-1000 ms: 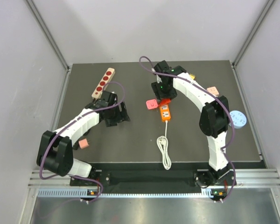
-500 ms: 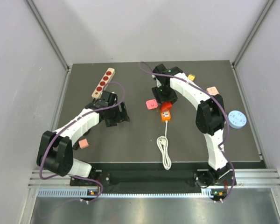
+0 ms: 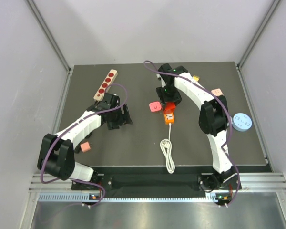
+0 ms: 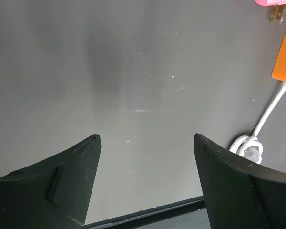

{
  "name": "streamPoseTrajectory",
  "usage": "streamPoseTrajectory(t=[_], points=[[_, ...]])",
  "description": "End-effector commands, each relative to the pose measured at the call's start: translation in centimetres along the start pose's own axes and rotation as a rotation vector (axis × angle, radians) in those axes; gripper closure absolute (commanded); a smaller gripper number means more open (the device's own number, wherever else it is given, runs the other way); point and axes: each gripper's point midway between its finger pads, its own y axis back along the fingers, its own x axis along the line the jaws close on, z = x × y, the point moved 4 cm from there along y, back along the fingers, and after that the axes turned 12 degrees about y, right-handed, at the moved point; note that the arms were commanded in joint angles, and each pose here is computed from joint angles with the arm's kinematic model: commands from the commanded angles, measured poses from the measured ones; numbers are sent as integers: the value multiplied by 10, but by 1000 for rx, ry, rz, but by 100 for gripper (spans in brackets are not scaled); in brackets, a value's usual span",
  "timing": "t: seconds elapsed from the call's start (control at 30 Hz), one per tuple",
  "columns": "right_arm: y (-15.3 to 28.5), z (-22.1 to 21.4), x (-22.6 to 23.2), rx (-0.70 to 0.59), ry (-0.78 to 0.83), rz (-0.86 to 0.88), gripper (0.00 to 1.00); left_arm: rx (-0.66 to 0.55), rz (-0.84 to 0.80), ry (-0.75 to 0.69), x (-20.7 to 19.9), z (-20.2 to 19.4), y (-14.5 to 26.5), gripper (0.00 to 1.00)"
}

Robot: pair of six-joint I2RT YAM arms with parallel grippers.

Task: Insert the plug
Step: Insert the plug into the socket.

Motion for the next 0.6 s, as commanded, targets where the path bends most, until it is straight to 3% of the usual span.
streamPoseTrajectory(t=[0.0, 0.57], points=[[-12, 10, -8, -20, -18, -15, 100, -28, -28, -9, -8, 9, 7, 17], [-43, -11, -7, 17, -86, -47, 100, -50, -27, -4, -7, 11, 12, 17]])
